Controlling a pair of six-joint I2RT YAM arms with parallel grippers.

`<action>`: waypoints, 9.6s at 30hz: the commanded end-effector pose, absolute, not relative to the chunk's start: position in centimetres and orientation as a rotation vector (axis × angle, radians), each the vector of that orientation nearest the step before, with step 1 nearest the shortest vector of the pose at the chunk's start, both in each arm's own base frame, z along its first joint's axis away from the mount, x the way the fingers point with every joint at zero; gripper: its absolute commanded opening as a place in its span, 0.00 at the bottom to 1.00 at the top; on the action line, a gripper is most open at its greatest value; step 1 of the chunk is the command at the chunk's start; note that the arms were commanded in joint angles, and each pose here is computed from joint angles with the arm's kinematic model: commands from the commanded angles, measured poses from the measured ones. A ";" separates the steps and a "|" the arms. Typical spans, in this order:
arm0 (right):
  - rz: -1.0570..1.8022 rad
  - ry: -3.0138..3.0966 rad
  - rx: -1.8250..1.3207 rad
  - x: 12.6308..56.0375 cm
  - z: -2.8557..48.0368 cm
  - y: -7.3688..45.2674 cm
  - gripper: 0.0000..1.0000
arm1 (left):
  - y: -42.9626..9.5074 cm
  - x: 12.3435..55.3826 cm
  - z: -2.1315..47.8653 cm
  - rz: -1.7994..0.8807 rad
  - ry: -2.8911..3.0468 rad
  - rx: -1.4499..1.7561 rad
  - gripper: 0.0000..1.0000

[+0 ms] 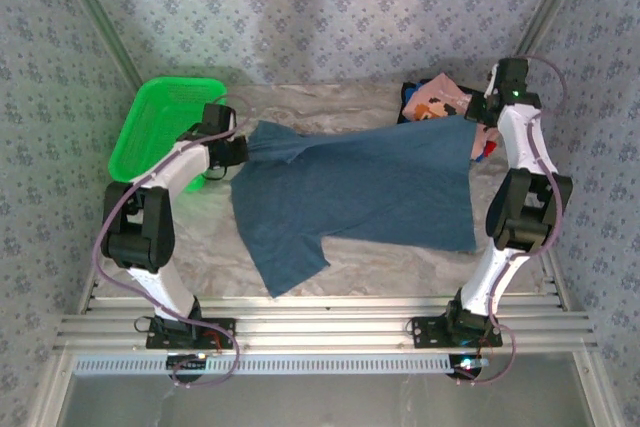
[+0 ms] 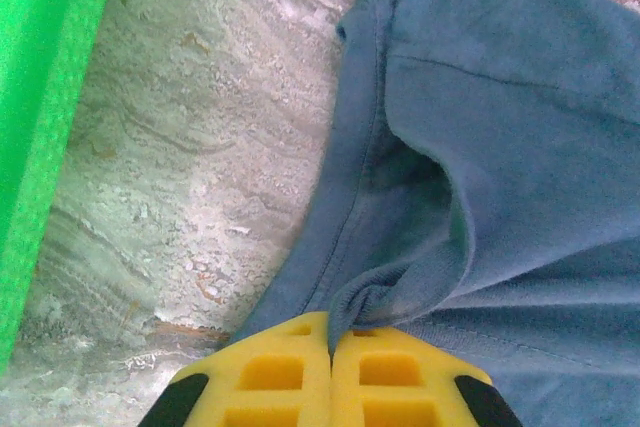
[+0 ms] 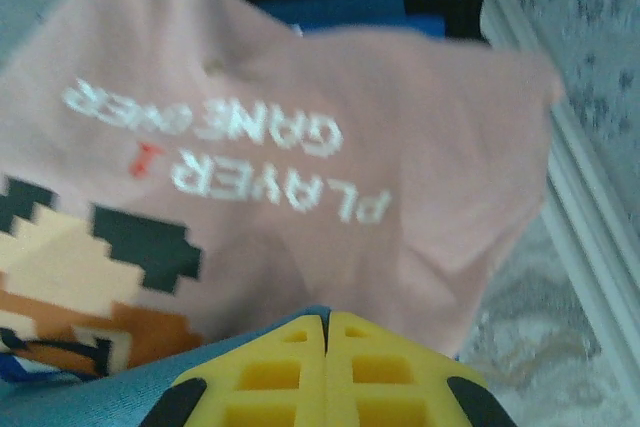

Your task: Fold and stack the t-shirts

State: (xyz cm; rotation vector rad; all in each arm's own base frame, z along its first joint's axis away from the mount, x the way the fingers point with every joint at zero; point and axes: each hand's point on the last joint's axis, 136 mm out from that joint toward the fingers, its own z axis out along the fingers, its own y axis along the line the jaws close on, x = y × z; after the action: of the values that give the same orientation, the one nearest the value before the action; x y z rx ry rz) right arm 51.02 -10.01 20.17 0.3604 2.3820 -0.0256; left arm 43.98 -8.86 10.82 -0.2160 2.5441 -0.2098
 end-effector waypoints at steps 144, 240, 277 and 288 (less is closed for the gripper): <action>0.688 2.754 0.140 38.2 7.7 17.0 0.75 | -11.2 41.0 2.3 -0.509 2.752 -0.766 0.18; 0.731 2.589 0.514 49.2 6.8 23.8 0.72 | -5.8 32.6 7.2 -0.630 2.462 -1.083 0.39; 1.046 2.730 -0.496 32.1 11.3 35.1 0.77 | -14.2 27.7 5.6 -0.569 2.691 -0.564 0.57; 1.039 2.749 -0.470 31.4 10.4 34.5 0.76 | -14.5 30.7 7.1 -0.451 2.694 -0.501 0.13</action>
State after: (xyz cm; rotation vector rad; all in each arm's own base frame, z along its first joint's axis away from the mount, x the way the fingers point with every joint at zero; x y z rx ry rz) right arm 31.91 34.35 9.11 -0.4474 2.7835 1.0108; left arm 30.08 -14.69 6.48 -0.5343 2.6941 -0.5004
